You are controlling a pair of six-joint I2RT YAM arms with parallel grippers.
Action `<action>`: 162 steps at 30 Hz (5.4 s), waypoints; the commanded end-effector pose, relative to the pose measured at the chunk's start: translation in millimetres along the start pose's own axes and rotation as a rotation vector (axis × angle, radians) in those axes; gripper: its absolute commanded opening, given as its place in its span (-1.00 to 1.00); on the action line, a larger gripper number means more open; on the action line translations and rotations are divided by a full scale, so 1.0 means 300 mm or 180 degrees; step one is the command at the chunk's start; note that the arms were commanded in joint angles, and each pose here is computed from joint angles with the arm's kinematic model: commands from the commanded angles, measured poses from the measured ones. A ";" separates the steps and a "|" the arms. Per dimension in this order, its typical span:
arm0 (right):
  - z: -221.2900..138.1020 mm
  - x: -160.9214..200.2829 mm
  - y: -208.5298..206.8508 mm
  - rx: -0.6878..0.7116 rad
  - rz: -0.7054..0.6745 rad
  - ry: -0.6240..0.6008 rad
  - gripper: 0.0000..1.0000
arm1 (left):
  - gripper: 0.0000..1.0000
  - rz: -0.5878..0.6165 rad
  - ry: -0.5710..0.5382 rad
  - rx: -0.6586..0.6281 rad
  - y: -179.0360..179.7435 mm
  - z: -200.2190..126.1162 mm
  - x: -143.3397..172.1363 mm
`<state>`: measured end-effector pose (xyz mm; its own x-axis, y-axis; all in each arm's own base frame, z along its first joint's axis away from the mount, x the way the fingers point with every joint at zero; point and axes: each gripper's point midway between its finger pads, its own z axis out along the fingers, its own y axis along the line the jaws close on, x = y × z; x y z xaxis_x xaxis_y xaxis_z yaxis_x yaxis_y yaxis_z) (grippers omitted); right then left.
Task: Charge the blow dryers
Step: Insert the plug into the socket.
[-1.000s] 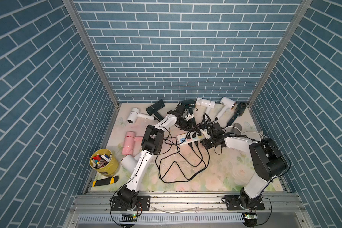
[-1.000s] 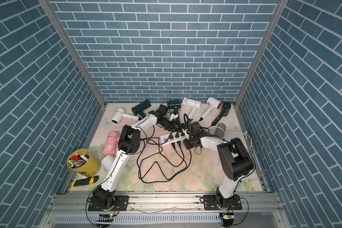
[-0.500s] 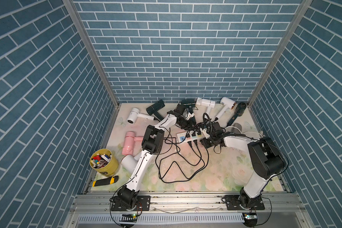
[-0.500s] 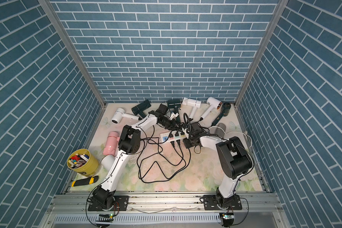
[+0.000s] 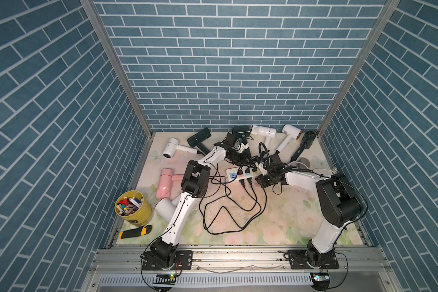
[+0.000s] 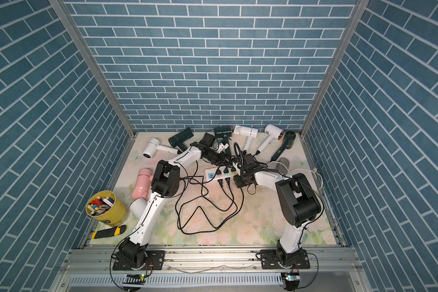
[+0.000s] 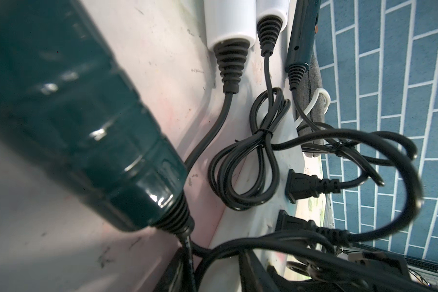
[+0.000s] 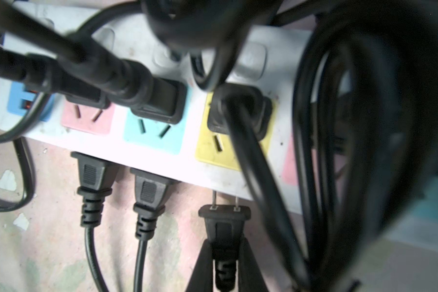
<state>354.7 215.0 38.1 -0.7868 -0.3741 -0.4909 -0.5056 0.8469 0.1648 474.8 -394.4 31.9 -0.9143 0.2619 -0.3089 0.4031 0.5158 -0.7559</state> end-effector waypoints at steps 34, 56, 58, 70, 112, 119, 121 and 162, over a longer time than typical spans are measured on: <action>-0.118 -0.452 -0.090 0.0232 -0.0123 -0.1380 -1.00 | -0.27 -0.0361 0.1059 0.0061 0.049 0.138 0.413; -0.106 -0.502 -0.148 0.0868 -0.0098 -0.1279 -1.00 | -0.27 -0.0299 0.1232 0.0109 0.037 0.149 0.448; -0.139 -0.537 -0.116 0.0832 -0.0151 -0.1395 -1.00 | -0.27 -0.0293 0.1240 0.0111 0.036 0.151 0.451; -0.191 -0.610 0.001 0.0178 -0.0271 -0.1687 -1.00 | -0.29 -0.0294 0.1300 0.0118 0.039 0.149 0.486; 0.034 -0.356 -0.079 0.0127 -0.0670 -0.0765 -1.00 | -0.30 -0.0310 0.1265 0.0129 0.039 0.125 0.479; -0.089 -0.465 -0.060 0.0242 -0.0978 -0.1244 -1.00 | -0.31 -0.0227 0.1334 0.0148 0.020 0.138 0.491; -0.108 -0.485 -0.055 0.0246 -0.1066 -0.1322 -1.00 | -0.31 -0.0224 0.1348 0.0149 0.017 0.140 0.497; -0.159 -0.312 0.078 -0.0288 -0.2180 -0.1135 -1.00 | -0.09 -0.0451 0.0886 -0.0175 0.064 -0.081 0.463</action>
<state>350.2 194.1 36.0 -0.4914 -0.7366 -0.4647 -0.8379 0.5454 0.0214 413.9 -334.8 32.8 -0.8887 0.3378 -0.3098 0.4514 0.5270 -0.7201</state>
